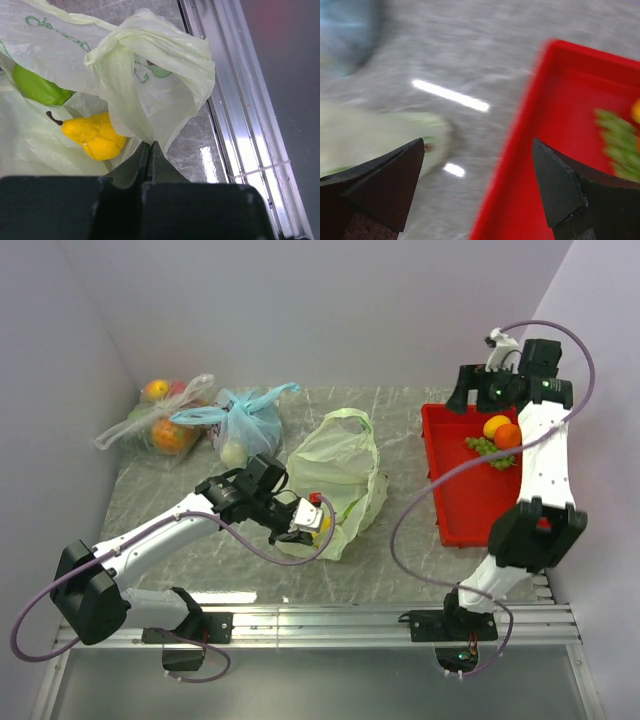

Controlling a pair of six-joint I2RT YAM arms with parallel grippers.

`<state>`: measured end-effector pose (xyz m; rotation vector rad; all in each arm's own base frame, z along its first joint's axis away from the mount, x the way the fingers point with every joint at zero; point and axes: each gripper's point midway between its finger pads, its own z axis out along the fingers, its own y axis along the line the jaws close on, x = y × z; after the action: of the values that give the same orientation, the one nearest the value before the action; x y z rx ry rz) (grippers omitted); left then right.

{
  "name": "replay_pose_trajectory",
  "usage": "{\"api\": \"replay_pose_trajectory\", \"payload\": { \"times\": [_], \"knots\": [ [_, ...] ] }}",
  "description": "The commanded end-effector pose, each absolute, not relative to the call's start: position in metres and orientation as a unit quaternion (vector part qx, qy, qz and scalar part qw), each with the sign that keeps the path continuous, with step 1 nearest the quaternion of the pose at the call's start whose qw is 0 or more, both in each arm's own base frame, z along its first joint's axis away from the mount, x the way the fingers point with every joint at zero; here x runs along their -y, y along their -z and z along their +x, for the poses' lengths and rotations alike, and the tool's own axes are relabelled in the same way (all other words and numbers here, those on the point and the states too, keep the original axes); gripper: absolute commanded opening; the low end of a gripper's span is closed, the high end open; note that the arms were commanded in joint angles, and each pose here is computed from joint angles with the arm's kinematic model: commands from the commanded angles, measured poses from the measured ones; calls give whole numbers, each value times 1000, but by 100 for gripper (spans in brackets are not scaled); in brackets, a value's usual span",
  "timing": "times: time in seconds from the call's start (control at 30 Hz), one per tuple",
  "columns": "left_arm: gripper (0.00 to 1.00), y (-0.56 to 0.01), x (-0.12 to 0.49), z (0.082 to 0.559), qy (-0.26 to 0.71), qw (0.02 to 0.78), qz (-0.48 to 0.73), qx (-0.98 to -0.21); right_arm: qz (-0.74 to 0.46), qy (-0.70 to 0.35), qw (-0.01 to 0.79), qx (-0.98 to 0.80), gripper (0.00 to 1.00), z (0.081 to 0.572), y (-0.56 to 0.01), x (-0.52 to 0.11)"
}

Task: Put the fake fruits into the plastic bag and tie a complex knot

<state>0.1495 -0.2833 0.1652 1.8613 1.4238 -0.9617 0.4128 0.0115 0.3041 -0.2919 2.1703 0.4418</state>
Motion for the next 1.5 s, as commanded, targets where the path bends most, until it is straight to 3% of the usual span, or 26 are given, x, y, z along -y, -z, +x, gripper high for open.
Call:
{"api": "replay_pose_trajectory", "payload": {
  "times": [0.0,0.17,0.37,0.7,1.1,1.2,1.33,1.47],
  "knots": [
    [0,-177,285,147,366,318,698,-527,-57,-44,403,-912,95,445,-263,78],
    [0,-174,285,147,368,317,696,-529,31,82,342,-936,96,486,-212,167],
    [0,-173,285,147,365,315,698,-529,66,185,315,-929,97,500,-183,219],
    [0,-163,284,142,375,315,695,-527,59,249,273,-927,97,504,-131,247],
    [0,-167,289,145,379,315,695,-523,38,221,256,-940,95,516,-88,237],
    [0,-169,290,147,377,318,695,-523,41,209,247,-945,90,510,-81,232],
    [0,-169,290,148,376,317,695,-525,45,200,266,-942,69,505,-100,225],
    [0,-168,289,148,373,315,696,-526,53,184,298,-935,55,498,-142,214]
  ]
}}
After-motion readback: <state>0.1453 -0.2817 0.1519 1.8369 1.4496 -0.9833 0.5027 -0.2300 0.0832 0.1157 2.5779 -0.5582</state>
